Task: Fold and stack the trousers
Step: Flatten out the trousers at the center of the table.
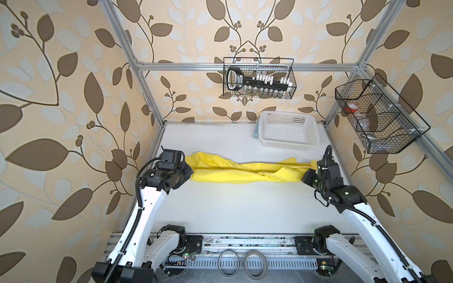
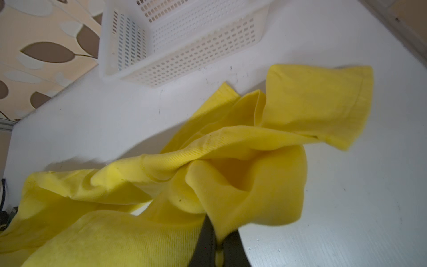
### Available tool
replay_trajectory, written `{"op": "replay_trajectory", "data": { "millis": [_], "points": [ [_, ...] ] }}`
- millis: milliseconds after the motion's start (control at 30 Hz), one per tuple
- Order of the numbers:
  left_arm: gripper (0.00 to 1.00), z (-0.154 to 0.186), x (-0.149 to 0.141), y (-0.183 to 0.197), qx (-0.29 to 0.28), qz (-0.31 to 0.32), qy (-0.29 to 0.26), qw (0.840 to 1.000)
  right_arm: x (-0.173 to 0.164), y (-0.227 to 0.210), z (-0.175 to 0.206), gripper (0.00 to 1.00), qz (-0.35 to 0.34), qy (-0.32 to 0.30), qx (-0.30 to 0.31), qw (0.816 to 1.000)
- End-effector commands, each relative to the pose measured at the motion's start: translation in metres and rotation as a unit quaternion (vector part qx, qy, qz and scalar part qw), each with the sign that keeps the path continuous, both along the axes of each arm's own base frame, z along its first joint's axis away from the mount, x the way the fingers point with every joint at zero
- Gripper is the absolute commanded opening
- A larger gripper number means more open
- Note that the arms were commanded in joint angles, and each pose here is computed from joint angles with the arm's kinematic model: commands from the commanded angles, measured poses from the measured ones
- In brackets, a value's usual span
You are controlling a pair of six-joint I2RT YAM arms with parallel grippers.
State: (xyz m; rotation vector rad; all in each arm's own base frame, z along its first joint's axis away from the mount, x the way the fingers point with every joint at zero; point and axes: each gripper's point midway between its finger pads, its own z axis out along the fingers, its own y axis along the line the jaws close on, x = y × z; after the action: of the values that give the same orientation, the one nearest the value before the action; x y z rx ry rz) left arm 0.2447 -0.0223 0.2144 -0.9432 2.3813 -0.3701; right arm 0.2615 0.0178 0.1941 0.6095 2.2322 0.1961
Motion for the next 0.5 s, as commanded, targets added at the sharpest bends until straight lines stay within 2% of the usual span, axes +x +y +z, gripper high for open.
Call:
{"op": "replay_trajectory", "data": {
  "millis": [0,100,333,467],
  "points": [
    [0.0,0.024,-0.02,0.008,0.025,-0.005,-0.002,1.0,-0.01,-0.02,0.02,0.0,-0.018,0.013,-0.056,0.998],
    [0.0,0.024,-0.02,0.01,0.031,-0.005,-0.003,0.999,-0.004,-0.019,0.025,0.0,-0.013,0.01,-0.063,0.998],
    [0.0,-0.031,0.007,0.001,0.008,0.0,0.031,0.999,0.042,0.012,-0.035,0.03,0.039,0.063,-0.031,0.997],
    [0.0,-0.043,0.014,0.005,0.021,0.006,0.04,0.999,0.073,0.026,-0.052,0.06,0.048,0.071,-0.01,0.996]
  ]
}}
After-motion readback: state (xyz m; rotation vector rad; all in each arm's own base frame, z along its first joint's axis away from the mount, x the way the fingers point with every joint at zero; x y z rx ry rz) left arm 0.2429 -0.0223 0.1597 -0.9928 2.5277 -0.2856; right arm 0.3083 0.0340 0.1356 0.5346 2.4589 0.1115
